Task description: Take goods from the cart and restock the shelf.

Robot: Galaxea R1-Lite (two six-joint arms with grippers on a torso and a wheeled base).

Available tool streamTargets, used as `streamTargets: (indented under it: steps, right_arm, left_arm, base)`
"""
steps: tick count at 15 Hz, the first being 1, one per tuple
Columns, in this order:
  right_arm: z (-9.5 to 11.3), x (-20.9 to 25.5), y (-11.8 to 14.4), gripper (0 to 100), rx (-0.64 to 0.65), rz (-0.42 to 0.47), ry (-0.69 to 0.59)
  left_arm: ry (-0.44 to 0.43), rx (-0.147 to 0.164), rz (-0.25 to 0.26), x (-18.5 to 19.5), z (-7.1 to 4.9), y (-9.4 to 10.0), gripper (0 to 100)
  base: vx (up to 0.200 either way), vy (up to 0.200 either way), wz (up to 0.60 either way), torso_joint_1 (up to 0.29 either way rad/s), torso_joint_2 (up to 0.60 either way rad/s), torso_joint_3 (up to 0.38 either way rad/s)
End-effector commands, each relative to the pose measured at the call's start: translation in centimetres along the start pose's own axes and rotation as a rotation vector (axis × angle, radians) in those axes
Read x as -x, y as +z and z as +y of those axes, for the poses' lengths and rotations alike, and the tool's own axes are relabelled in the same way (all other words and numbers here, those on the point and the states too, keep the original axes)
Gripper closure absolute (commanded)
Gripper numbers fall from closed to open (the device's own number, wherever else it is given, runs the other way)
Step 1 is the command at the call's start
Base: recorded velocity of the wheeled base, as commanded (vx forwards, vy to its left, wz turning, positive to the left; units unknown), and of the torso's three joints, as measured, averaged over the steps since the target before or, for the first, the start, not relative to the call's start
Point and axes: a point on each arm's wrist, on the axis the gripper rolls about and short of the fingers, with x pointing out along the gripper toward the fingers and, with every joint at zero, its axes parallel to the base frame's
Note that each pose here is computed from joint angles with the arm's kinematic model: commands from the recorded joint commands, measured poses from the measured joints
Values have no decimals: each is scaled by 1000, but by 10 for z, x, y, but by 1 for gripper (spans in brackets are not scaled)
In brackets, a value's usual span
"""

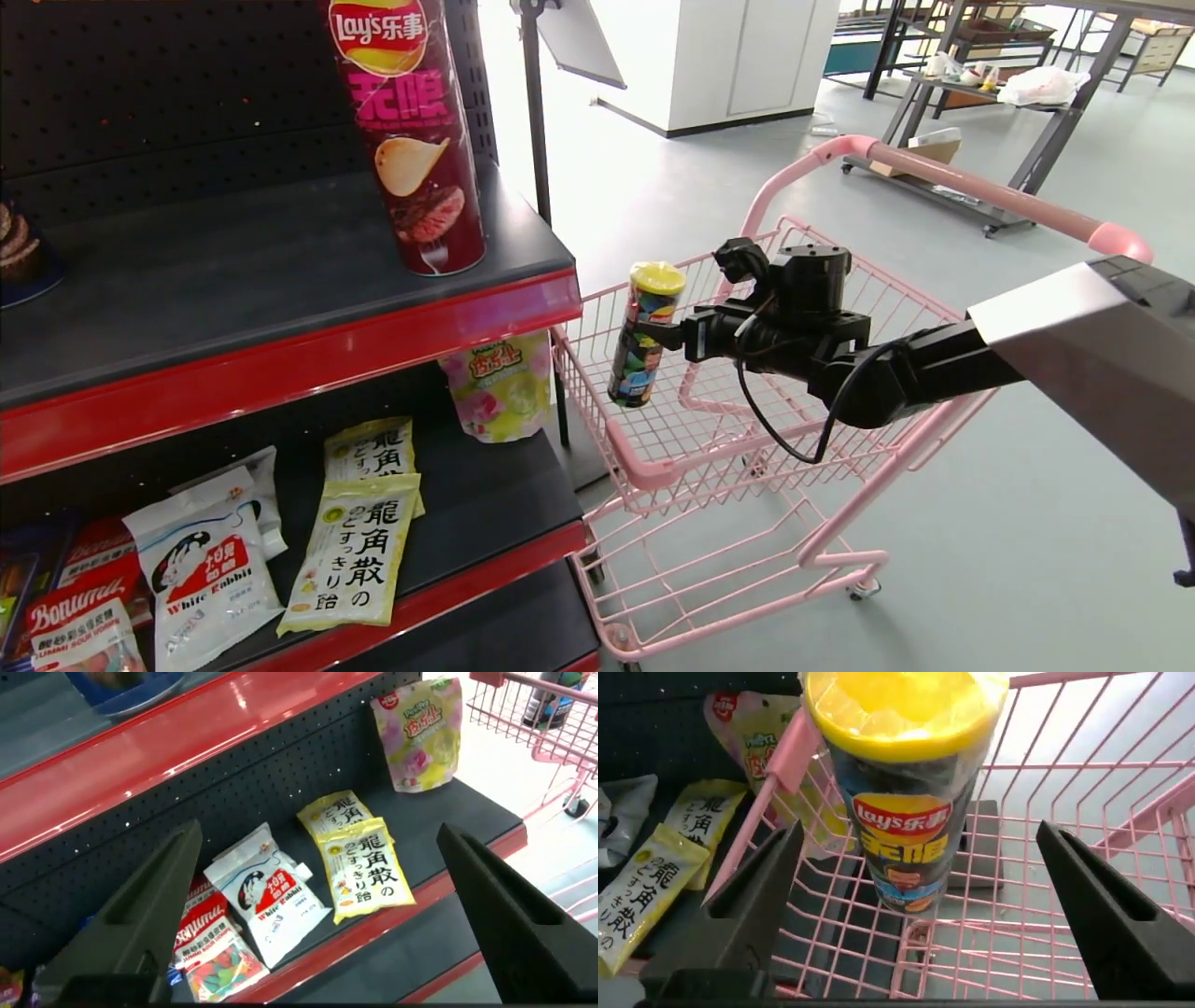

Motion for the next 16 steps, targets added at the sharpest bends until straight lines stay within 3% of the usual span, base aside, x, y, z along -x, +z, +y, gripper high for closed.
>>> streamTargets:
  steps: [1, 9, 10, 16]
  right_arm:
    - [-1, -16, -11, 0, 0, 9, 6]
    - [-9, -49, -17, 0, 10, -39, 6]
    - [-9, -52, -21, 100, 10, -39, 6]
    - [-10, -53, -14, 100, 11, -63, -4]
  left_arm:
    - [2, -1, 4, -1, 0, 1, 0]
    - [5, -26, 8, 0, 0, 1, 0]
    - [5, -30, 9, 0, 0, 0, 0]
    - [6, -36, 5, 0, 0, 1, 0]
  base:
    - [0, 0, 0, 0, 0, 0]
    - [0, 0, 0, 0, 0, 0]
    - [0, 0, 0, 0, 0, 0]
    - [0, 0, 0, 0, 0, 0]
